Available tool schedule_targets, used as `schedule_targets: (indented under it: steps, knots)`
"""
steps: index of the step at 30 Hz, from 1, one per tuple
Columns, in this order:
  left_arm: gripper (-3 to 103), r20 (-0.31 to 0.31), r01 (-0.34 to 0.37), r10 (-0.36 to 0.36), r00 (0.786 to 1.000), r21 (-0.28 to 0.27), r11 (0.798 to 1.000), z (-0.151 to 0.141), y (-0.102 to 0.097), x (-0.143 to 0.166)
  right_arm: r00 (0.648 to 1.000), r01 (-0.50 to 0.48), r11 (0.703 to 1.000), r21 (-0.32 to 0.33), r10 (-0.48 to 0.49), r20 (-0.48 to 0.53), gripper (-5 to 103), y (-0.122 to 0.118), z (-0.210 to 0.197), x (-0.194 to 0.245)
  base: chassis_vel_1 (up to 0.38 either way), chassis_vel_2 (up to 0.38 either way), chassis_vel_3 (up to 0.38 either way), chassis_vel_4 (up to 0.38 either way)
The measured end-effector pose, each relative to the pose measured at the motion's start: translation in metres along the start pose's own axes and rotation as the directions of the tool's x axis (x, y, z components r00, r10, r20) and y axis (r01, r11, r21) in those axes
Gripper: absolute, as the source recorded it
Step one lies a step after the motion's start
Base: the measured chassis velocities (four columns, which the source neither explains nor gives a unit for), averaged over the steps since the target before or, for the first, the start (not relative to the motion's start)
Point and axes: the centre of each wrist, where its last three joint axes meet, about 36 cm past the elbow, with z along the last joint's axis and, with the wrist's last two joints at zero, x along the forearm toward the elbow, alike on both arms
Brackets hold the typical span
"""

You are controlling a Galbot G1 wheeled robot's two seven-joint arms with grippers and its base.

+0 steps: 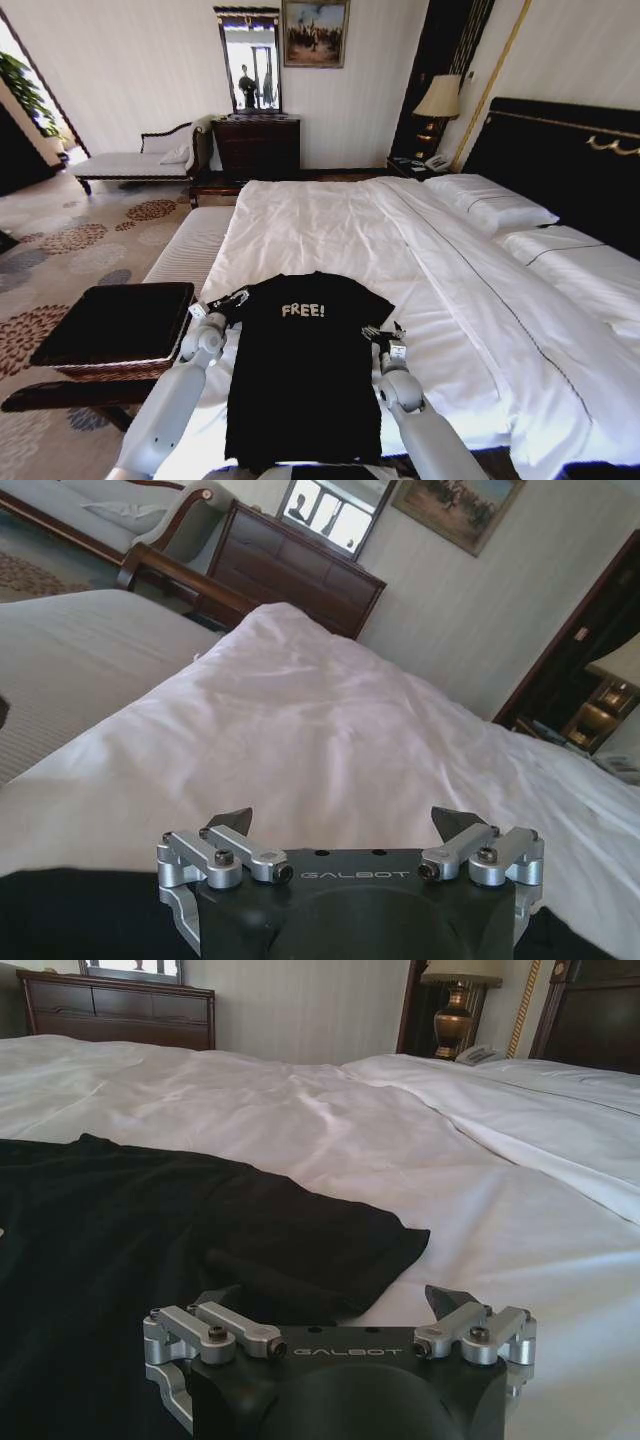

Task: Fold the clothes on the bed and place them into the basket.

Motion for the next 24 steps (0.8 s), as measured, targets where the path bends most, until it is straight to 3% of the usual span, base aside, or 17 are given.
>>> schedule_targets:
  steps: [7,10,14,20,24]
  knots:
    - [100,-0.013,-0.02,0.02,1.0,0.016,1.0,0.002,-0.008,-0.028,1.0,0.002,1.0,0.0,-0.002,0.004,100,0.002,-0.001,-0.003,0.0,0.0,0.0,0.0]
    - [100,-0.066,-0.03,0.031,0.997,0.014,0.999,0.022,-0.017,-0.047,1.0,0.001,1.0,-0.004,-0.001,0.006,100,0.003,-0.003,-0.004,0.0,0.0,0.0,0.0]
    - [100,-0.109,-0.036,0.037,0.993,0.012,0.999,0.039,-0.023,-0.048,1.0,-0.004,1.0,-0.006,0.004,0.004,100,0.002,-0.003,-0.004,0.0,0.0,0.0,0.0]
    - [100,-0.181,-0.009,0.01,0.983,0.007,1.0,0.07,-0.013,-0.037,1.0,-0.011,1.0,-0.006,0.012,0.007,100,-0.003,-0.004,-0.006,0.0,0.0,0.0,0.0]
    - [100,-0.191,-0.003,0.004,0.982,0.002,1.0,0.077,-0.011,-0.032,1.0,-0.012,1.0,-0.007,0.012,0.007,100,-0.004,-0.004,-0.006,0.0,0.0,0.0,0.0]
